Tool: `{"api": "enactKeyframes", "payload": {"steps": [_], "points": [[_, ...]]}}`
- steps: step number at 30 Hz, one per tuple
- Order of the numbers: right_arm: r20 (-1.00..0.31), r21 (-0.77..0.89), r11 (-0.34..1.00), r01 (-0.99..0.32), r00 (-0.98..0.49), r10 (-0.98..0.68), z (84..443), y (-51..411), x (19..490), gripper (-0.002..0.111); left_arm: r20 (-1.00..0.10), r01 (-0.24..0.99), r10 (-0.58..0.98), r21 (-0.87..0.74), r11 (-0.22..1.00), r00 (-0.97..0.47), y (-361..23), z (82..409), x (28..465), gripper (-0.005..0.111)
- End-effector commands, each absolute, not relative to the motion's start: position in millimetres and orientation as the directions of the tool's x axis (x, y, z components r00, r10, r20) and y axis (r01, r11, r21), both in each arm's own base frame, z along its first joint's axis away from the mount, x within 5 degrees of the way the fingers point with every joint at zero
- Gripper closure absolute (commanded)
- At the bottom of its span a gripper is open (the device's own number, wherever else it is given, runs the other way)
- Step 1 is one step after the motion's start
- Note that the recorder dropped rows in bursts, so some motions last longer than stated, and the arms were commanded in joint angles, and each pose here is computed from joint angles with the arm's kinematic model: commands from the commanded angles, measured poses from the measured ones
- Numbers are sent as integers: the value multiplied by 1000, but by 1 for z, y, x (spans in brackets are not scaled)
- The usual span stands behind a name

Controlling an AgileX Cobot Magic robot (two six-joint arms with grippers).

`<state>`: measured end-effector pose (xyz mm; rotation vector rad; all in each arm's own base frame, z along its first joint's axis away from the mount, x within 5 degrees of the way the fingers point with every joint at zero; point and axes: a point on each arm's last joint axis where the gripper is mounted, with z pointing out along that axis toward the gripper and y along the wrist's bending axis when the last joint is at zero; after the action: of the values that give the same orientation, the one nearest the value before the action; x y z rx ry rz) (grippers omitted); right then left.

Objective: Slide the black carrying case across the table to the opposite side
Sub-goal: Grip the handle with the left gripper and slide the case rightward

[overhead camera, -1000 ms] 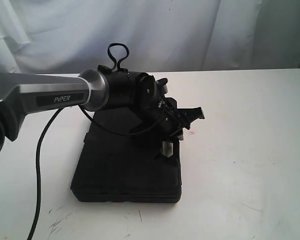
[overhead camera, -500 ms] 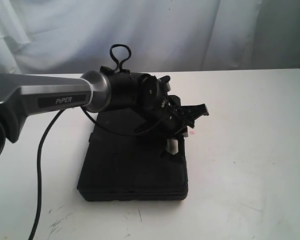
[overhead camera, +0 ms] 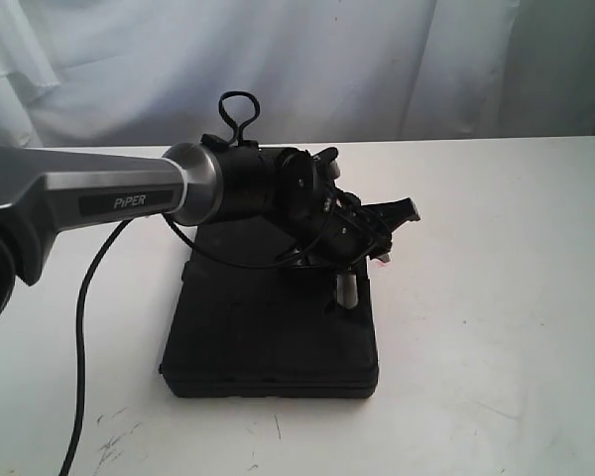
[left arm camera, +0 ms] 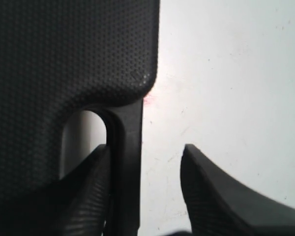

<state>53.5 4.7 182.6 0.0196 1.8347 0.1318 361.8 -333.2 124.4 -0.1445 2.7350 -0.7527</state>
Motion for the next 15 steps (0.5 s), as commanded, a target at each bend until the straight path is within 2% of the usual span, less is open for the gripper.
{"api": "enactKeyframes", "payload": {"steps": [1,12,15], "points": [[-962,102,994,-50,-259,86,182,4,53,108,-314,18,-184,-545,838,-931,-338,135,365,63],[-962,102,994,-50,-259,86,182,4,53,108,-322,31,-178,-551,834,-930,-338,139,366,63],[-962,102,994,-50,-259,86,182,4,53,108,-368,111,-105,-520,847,-924,-339,145,366,63]]}}
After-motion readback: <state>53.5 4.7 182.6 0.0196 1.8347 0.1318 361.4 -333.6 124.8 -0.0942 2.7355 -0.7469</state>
